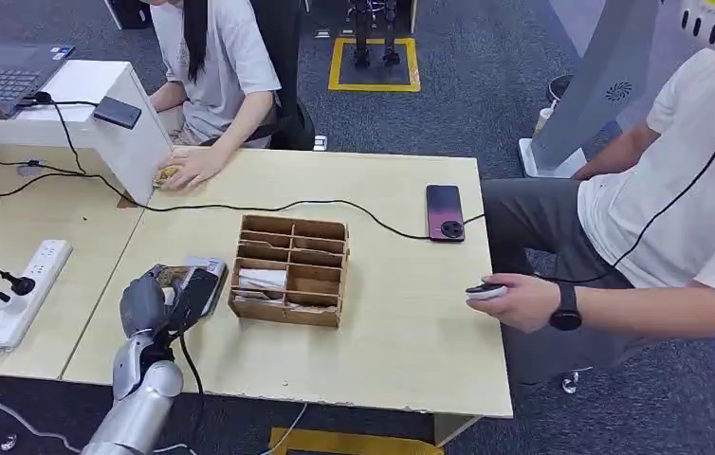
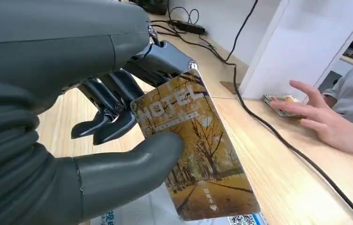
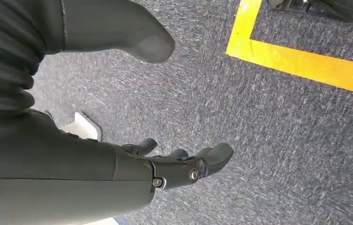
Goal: Pass the card to the sensor for recognition and then transmit it.
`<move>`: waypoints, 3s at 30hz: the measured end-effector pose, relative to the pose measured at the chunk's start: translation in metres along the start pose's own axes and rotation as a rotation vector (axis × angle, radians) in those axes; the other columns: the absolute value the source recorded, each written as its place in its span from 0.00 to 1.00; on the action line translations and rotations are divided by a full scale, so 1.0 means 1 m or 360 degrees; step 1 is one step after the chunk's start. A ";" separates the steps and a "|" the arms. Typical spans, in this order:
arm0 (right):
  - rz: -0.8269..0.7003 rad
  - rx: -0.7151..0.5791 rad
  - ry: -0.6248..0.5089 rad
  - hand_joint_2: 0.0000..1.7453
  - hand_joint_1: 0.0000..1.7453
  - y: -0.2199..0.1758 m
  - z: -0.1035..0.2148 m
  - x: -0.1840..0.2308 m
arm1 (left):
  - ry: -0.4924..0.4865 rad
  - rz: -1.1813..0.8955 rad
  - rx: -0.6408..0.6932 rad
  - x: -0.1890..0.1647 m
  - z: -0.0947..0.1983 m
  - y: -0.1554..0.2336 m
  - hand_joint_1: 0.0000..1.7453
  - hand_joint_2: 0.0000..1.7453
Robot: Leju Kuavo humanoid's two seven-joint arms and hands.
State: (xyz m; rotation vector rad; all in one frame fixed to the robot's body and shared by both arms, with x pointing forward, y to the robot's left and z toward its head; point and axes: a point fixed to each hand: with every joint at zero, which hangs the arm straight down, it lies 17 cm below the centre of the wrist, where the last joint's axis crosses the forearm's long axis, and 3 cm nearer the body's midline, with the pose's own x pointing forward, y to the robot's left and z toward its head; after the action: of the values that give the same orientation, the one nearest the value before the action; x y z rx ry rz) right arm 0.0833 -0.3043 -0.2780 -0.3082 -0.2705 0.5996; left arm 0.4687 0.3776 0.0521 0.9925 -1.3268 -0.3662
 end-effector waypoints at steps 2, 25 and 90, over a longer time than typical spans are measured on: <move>0.0006 0.0000 -0.0003 1.00 0.00 0.000 0.000 0.000 | 0.0000 -0.0011 0.0000 0.000 0.000 0.000 1.00 1.00; 0.0043 0.0003 -0.0037 1.00 0.00 0.003 0.001 0.007 | 0.0026 -0.0047 -0.0028 -0.002 -0.009 -0.008 1.00 1.00; 0.0160 0.0029 -0.0139 1.00 0.00 0.000 -0.001 0.024 | -0.0965 -0.0244 0.0762 0.157 -0.044 0.161 1.00 1.00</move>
State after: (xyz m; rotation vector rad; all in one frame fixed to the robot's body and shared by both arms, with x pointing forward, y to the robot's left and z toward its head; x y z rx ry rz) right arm 0.1022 -0.2903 -0.2751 -0.2794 -0.3350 0.7153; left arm 0.5012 0.3708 0.2783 1.4582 -1.9474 -0.5031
